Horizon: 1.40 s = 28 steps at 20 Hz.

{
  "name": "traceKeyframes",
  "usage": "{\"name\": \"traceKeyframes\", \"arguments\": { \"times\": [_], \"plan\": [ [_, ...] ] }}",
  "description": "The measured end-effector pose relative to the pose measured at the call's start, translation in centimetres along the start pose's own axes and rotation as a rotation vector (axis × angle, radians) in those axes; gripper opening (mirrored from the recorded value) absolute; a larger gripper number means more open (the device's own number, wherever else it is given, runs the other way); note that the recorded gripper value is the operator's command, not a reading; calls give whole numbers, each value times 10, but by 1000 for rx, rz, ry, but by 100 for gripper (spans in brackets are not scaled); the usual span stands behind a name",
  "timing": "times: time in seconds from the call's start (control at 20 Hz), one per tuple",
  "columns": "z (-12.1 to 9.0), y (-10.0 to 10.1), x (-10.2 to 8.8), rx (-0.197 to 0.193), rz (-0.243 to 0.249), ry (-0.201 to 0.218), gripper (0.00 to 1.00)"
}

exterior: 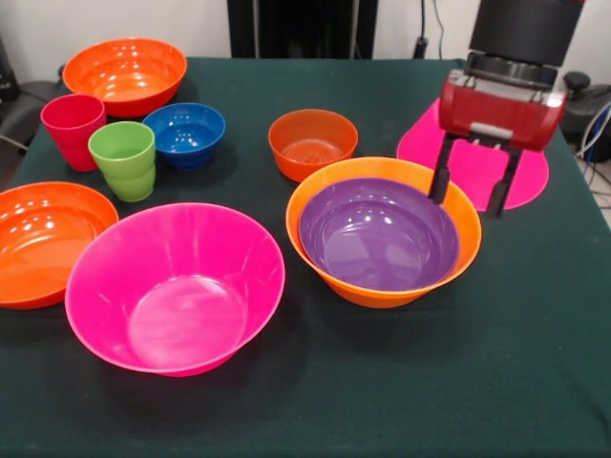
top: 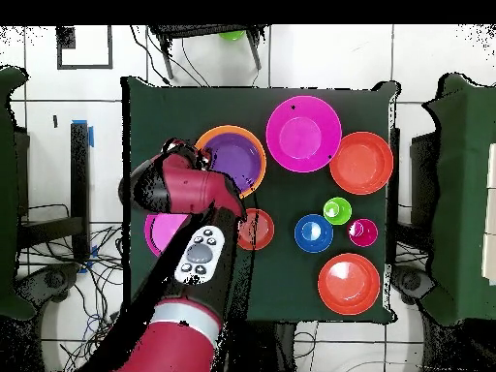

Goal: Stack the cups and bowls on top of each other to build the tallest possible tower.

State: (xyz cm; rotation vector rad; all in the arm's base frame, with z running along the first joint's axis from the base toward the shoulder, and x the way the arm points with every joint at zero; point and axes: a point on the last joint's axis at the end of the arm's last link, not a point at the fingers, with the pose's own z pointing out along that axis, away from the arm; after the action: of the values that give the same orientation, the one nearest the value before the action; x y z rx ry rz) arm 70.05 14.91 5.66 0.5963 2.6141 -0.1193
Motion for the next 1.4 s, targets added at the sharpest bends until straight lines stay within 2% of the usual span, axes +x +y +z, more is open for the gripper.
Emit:
{"name": "traceKeyframes", "arguments": {
  "times": [0.25,0.65,1.4],
  "plan": [
    [14,-10,-6,7,-3,0,100],
    [32,-11,14,14,-43,26,100],
    [38,6,32,-16,-46,56,100]
  ]
}}
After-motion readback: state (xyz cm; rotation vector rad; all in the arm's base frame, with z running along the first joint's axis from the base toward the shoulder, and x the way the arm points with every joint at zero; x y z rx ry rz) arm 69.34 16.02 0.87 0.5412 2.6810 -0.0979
